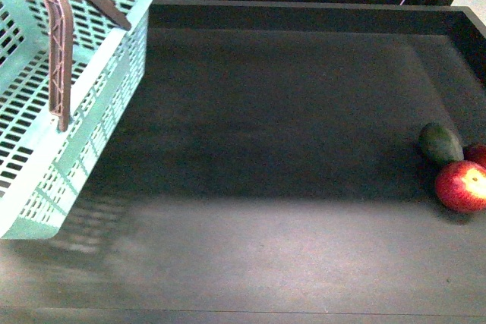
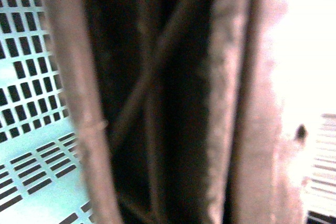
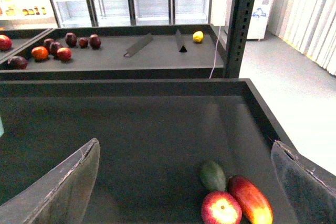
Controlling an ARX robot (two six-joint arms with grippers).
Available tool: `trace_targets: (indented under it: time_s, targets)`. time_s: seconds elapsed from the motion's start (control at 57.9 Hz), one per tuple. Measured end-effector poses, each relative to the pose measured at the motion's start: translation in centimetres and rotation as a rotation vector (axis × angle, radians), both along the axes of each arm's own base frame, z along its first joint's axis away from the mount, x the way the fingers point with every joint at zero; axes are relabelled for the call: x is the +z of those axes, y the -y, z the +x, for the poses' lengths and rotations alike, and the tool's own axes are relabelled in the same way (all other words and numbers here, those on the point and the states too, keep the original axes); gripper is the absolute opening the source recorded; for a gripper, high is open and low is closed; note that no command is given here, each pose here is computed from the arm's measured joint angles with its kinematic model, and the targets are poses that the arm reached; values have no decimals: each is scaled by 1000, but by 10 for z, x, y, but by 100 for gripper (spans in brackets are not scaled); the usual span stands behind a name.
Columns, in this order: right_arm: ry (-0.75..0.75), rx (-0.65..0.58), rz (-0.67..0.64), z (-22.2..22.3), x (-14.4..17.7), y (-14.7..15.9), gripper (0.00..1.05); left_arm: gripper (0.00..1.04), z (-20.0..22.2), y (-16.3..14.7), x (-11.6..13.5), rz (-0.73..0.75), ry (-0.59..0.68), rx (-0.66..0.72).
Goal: Pick apple with right arm and hold basket with left
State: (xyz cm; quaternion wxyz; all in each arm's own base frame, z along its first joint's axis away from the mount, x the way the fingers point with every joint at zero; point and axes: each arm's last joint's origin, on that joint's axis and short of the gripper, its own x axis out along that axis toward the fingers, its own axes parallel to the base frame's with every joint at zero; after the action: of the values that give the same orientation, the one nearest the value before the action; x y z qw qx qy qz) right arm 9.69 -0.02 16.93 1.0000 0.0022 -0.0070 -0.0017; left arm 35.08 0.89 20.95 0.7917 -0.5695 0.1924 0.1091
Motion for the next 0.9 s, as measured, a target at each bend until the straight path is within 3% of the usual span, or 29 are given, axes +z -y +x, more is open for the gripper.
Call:
trace_targets:
  time_s: [0.466, 0.897]
  targets:
    - [0, 0, 0, 0, 0, 0, 96, 14, -31, 108, 49, 111, 39, -455]
    - [0, 0, 0, 0, 0, 0, 96, 14, -61, 179, 63, 128, 91, -735]
